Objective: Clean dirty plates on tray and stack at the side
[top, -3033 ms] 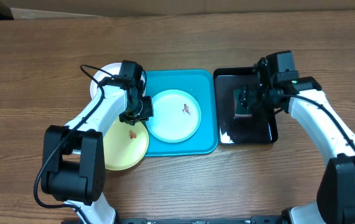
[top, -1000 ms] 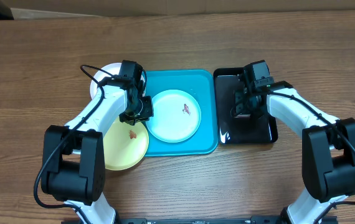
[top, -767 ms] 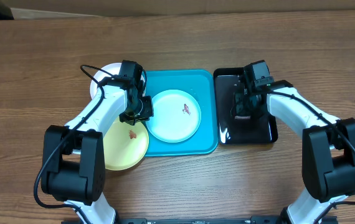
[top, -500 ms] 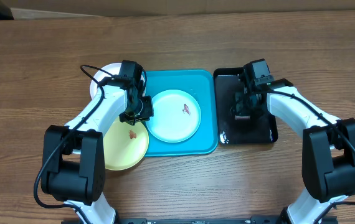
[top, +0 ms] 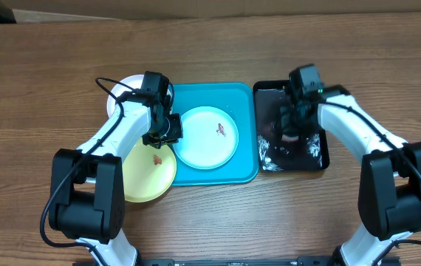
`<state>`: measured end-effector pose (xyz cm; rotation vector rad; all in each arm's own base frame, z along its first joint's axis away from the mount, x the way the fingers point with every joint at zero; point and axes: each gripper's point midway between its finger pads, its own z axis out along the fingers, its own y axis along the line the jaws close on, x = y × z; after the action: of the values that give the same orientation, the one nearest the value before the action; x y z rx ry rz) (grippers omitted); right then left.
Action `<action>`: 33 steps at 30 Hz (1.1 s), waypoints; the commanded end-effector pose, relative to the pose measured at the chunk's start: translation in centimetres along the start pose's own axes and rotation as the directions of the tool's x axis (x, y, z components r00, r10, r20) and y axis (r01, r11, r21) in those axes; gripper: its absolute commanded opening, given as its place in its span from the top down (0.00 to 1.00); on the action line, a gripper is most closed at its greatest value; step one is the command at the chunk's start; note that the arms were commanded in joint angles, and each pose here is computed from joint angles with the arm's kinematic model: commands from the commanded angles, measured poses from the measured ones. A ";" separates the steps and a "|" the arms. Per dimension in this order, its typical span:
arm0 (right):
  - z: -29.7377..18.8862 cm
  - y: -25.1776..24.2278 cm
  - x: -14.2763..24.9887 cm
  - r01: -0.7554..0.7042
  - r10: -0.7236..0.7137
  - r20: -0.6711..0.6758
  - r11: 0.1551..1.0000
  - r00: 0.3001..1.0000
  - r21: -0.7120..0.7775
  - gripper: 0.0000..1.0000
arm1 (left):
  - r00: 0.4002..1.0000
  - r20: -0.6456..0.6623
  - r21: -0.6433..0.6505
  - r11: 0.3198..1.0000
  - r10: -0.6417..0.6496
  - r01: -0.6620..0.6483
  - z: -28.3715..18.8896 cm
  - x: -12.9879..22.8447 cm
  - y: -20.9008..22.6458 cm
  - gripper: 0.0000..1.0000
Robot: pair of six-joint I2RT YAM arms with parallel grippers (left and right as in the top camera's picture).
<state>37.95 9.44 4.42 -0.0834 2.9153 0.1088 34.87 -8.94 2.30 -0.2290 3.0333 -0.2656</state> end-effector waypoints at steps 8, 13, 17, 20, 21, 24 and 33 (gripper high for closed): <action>-8.8 0.9 -3.3 0.013 -0.009 0.173 1.000 0.985 -0.025 0.97 | 1.000 0.000 0.013 1.000 -0.006 0.006 0.1 -0.3 -0.4 0.80; -8.8 0.8 -2.8 0.012 -0.008 0.158 1.000 0.987 -0.022 0.96 | 1.000 -0.002 0.012 1.000 -0.007 0.007 0.1 -0.2 -0.4 0.80; -8.7 0.7 -2.6 0.011 -0.008 0.147 1.000 0.989 -0.020 0.96 | 1.000 -0.001 0.012 1.000 -0.006 0.006 0.1 -0.3 -0.4 0.89; -8.7 0.7 -2.5 0.012 -0.009 0.143 1.000 0.990 -0.019 0.96 | 1.000 -0.002 0.011 1.000 -0.007 0.007 0.1 -0.2 -0.4 0.94; -8.7 0.7 -2.4 0.012 -0.009 0.139 1.000 0.990 -0.019 0.96 | 1.000 -0.003 0.011 1.000 -0.007 0.007 0.1 -0.2 -0.4 0.94; -8.7 0.7 -2.1 0.011 -0.009 0.129 1.000 0.992 -0.016 0.96 | 1.000 -0.006 0.010 1.000 -0.007 0.007 0.2 -0.1 -0.3 0.95; -8.7 0.6 -2.0 0.011 -0.009 0.122 1.000 0.993 -0.016 0.96 | 1.000 -0.007 0.002 1.000 -0.008 0.008 0.4 0.0 -0.1 0.85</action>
<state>37.13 9.23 11.62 -0.0823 2.8461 0.1267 34.93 -8.95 2.31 -0.2286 3.0310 -0.2658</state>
